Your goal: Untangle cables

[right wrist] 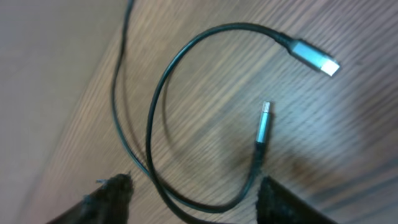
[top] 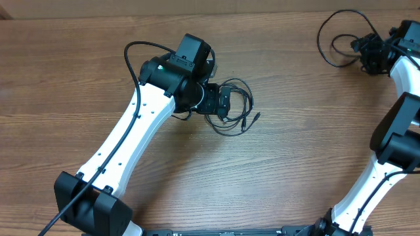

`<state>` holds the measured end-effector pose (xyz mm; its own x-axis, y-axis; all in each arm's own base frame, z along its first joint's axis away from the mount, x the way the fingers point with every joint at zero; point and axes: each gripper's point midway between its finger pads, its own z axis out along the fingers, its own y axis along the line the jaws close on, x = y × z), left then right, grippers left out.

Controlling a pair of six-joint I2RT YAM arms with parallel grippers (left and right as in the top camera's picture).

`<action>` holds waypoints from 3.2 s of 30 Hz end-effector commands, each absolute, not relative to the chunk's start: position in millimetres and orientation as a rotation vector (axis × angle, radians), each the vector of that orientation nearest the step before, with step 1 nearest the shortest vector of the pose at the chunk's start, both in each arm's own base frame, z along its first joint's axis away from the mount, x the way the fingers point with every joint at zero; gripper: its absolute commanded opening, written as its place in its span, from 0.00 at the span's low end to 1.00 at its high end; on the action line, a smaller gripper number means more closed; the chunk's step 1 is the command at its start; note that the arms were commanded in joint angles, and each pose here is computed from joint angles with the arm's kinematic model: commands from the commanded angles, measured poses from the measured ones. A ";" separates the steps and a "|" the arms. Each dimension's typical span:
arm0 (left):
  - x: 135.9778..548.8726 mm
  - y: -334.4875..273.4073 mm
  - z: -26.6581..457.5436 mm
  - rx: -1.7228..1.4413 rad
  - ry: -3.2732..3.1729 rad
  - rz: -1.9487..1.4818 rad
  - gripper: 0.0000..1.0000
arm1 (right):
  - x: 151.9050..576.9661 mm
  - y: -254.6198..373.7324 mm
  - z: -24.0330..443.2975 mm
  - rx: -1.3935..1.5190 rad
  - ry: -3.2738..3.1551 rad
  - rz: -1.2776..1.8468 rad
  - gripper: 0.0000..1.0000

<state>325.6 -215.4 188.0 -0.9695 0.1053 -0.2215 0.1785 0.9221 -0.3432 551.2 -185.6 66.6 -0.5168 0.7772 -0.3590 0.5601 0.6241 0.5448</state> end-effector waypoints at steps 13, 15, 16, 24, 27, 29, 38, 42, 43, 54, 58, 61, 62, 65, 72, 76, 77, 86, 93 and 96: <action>324.3 -217.5 184.2 0.230 2.893 -0.535 1.00 | 501.8 -220.4 44.6 1.138 2.435 0.178 0.89; 324.3 -217.6 184.2 0.230 2.892 -0.535 1.00 | 503.3 -215.6 44.7 1.092 2.455 0.193 0.91; 324.4 -217.6 184.3 0.230 2.892 -0.536 1.00 | 504.1 -213.4 44.8 1.066 2.465 0.195 0.91; 325.3 -217.9 184.5 0.231 2.888 -0.536 1.00 | 506.1 -224.8 68.0 1.050 2.450 0.207 0.93; 326.9 -218.8 185.2 0.231 2.880 -0.539 1.00 | 509.2 -229.7 86.1 1.035 2.434 0.226 0.93; 326.8 -218.7 185.1 0.231 2.880 -0.539 1.00 | 509.1 -238.1 96.8 1.008 2.429 0.192 0.93; 325.4 -218.0 184.6 0.230 2.887 -0.536 1.00 | 466.1 -291.8 88.2 1.169 2.460 -0.116 0.88; 325.2 -217.9 184.5 0.230 2.888 -0.536 1.00 | 463.8 -288.5 66.6 1.181 2.487 -0.109 0.84; 325.1 -217.9 184.5 0.230 2.889 -0.536 1.00 | 464.5 -287.4 62.4 1.178 2.488 -0.109 0.84; 324.6 -217.6 184.3 0.230 2.892 -0.535 1.00 | 466.8 -277.4 30.6 1.301 2.448 -0.025 0.68; 324.6 -217.6 184.3 0.230 2.891 -0.535 1.00 | 472.6 -266.3 18.6 1.292 2.469 0.048 0.63; 324.6 -217.6 184.3 0.230 2.892 -0.535 1.00 | 481.9 -257.1 16.5 1.263 2.469 0.100 0.47; 324.5 -217.5 184.2 0.230 2.892 -0.534 1.00 | 484.1 -256.3 17.1 1.255 2.465 0.100 0.42; 324.4 -217.5 184.2 0.230 2.892 -0.535 1.00 | 490.5 -251.7 18.6 1.249 2.452 0.106 0.31; 324.4 -217.5 184.2 0.230 2.892 -0.535 1.00 | 505.5 -243.4 23.0 1.210 2.424 0.125 0.04; 324.3 -217.4 184.2 0.230 2.893 -0.534 1.00 | 525.4 -232.7 33.4 1.146 2.376 0.258 0.04; 324.4 -217.5 184.2 0.230 2.892 -0.534 1.00 | 532.5 -228.0 37.7 1.145 2.347 0.322 0.04; 324.4 -217.4 184.2 0.230 2.893 -0.534 1.00 | 577.8 -205.4 74.2 1.280 2.071 0.703 0.06; 324.4 -217.4 184.2 0.230 2.893 -0.534 1.00 | 549.7 -213.8 42.2 1.277 2.246 0.334 0.60; 324.4 -217.4 184.2 0.230 2.893 -0.534 1.00 | 539.2 -216.4 36.8 1.252 2.306 0.284 0.70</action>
